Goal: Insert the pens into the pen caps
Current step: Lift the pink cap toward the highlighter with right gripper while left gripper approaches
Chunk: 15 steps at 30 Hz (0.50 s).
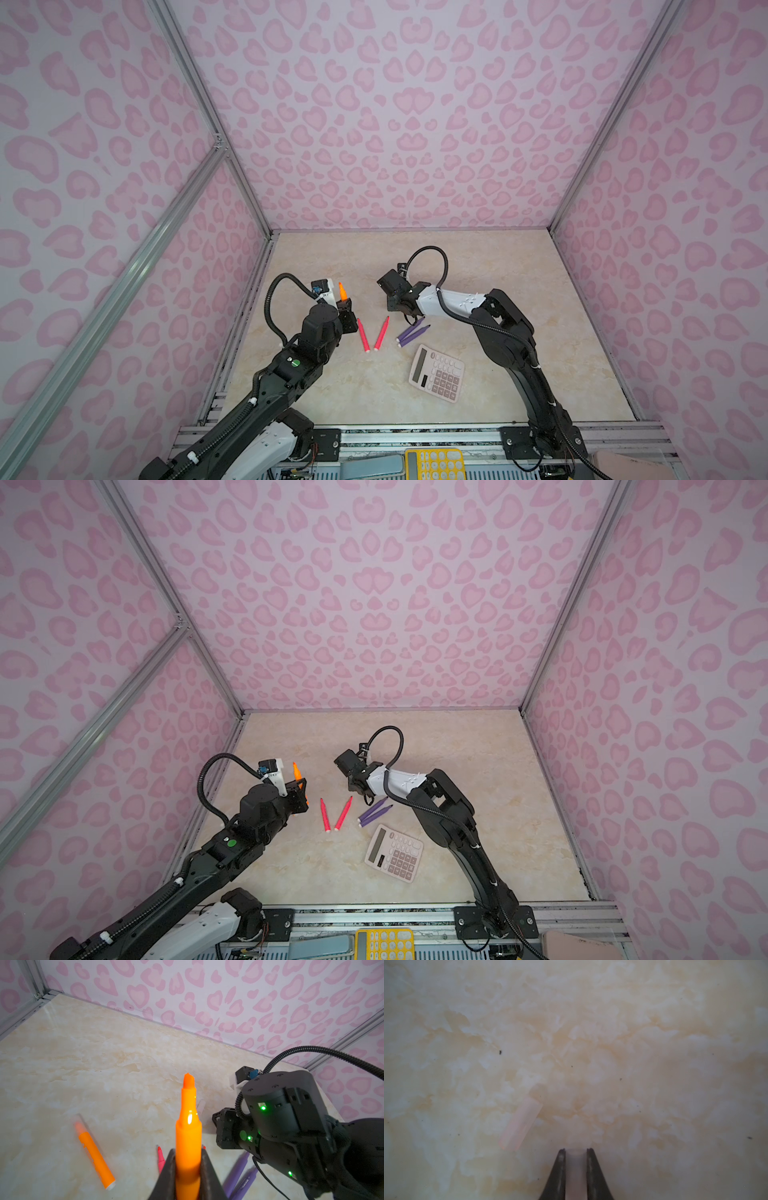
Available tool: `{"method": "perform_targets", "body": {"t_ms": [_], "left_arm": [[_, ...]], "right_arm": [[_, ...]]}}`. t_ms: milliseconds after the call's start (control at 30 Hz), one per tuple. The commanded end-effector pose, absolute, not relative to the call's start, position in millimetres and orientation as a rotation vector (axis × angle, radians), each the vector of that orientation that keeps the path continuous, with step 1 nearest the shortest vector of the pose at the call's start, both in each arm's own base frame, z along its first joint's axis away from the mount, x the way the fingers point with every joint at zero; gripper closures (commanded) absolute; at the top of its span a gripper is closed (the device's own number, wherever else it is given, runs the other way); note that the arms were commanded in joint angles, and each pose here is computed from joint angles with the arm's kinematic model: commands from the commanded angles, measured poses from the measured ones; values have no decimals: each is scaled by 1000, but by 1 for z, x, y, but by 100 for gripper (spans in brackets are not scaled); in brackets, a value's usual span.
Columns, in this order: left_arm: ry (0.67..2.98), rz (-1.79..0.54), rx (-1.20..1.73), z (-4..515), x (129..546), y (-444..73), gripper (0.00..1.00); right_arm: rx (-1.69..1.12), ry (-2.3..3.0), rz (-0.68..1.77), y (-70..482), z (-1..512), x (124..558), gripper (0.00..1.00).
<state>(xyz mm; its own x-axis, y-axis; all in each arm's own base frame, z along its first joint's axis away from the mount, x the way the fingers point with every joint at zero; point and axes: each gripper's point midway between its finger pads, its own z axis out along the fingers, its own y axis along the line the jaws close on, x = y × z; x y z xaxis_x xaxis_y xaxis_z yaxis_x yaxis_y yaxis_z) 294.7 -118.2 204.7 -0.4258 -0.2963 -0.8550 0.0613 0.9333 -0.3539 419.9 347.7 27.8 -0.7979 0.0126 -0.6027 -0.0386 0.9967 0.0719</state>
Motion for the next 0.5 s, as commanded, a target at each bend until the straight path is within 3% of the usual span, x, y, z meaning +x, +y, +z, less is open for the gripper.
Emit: {"method": "perform_targets", "body": {"t_ms": [0,133,267,467], "left_arm": [[1933,-466,-122,217,294,-128,97],[1980,-593,-320,220,287,-126,96],[1965,-793,-228,237,277,-153,97],[1974,-989,-28,168,229,-181,96]], "right_arm": [[23,2453,154,344,43,421,90],[55,2391,195,332,80,423,91],[86,2350,315,316,108,415,97],[76,2219,423,284,145,395,100]]}}
